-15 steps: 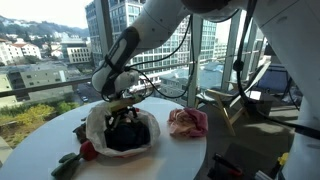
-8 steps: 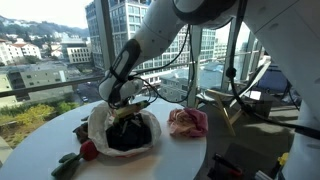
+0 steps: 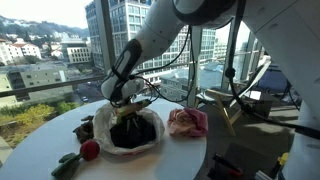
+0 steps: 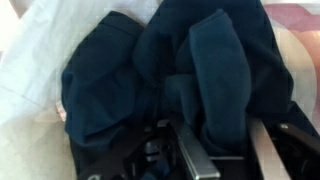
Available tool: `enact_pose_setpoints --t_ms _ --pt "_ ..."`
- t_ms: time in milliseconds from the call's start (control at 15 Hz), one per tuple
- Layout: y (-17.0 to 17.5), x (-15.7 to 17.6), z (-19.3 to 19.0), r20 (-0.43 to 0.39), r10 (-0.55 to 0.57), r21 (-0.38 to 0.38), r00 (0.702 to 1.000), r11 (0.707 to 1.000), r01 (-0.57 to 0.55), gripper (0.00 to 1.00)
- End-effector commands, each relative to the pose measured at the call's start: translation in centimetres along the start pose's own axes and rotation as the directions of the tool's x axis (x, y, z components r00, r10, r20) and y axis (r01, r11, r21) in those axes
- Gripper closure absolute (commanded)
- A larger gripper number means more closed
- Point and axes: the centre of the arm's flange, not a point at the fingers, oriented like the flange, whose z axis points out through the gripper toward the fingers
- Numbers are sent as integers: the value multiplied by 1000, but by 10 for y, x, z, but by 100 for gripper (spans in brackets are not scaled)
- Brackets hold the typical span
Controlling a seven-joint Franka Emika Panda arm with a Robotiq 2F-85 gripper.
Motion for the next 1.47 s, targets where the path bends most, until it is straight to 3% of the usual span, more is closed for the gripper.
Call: enact_pose_setpoints --t_ms 0,67,200,467,733,1000,1400 --pt "22 -1 -31 22 15 11 1000 1000 -15 91" --pt "28 -3 -45 40 10 23 999 1000 -11 87" --pt "40 -6 -73 84 -43 83 996 996 36 88" --pt "60 -14 -144 172 -203 237 964 958 160 88" --pt "83 -37 -222 193 -248 258 950 946 194 88" --pt "109 -73 -299 114 -212 242 971 954 180 88" --pt "169 -152 -410 -111 -42 243 993 968 68 87"
